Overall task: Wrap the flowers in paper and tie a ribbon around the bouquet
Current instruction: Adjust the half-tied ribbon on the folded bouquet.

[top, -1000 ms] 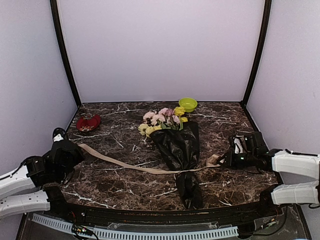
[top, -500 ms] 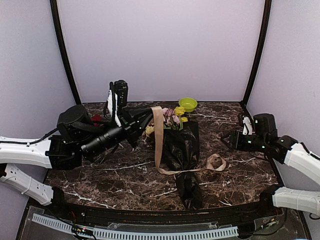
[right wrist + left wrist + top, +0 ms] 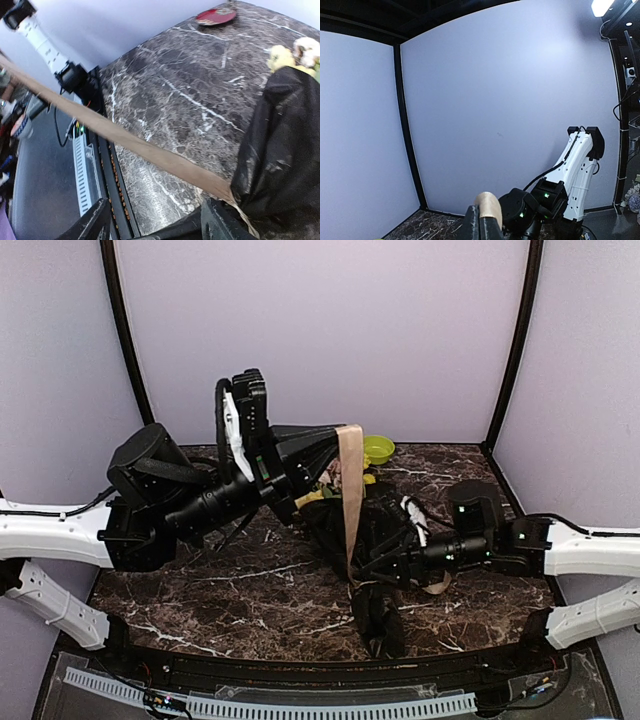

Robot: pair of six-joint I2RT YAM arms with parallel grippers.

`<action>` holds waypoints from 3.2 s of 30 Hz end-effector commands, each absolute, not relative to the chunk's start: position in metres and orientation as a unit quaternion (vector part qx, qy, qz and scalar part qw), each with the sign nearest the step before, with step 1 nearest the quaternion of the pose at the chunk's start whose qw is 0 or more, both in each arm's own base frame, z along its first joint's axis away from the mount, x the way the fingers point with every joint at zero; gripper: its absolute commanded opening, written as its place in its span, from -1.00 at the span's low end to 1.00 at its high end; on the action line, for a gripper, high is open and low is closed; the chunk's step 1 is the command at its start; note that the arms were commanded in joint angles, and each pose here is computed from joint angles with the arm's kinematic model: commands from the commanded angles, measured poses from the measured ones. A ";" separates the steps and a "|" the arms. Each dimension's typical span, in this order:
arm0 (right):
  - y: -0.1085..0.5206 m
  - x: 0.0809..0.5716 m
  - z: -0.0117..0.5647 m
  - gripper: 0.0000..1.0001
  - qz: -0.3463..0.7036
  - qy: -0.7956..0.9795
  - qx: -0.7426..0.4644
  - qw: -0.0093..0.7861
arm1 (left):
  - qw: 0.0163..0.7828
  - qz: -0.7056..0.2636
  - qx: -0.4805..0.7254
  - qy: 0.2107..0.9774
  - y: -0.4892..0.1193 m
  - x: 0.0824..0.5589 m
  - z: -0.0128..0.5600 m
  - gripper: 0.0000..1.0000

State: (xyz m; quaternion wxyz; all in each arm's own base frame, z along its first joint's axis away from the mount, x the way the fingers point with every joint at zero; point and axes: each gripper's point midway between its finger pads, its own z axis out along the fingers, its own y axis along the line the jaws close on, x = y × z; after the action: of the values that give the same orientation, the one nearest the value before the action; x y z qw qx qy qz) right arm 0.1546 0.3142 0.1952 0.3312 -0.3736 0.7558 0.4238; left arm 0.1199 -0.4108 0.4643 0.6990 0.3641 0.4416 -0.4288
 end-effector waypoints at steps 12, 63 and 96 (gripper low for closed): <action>0.375 0.177 0.179 0.47 0.391 0.713 -0.414 0.409 | 0.735 -0.417 0.345 0.408 -0.406 0.120 0.498 -1.00; 0.296 0.121 0.304 1.00 0.426 0.547 -0.483 0.534 | 0.706 -0.434 0.380 0.410 -0.393 0.105 0.482 -1.00; 0.369 0.135 0.229 -0.59 0.502 0.606 -0.475 0.394 | 0.708 -0.435 0.374 0.412 -0.398 0.108 0.485 -1.00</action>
State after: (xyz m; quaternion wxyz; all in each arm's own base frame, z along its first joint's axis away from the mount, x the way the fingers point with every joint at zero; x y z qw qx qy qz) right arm 0.1447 0.3615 0.2223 0.4077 -0.4615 0.6246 0.4803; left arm 0.1057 -0.4063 0.4674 0.6915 0.3971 0.4207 -0.4326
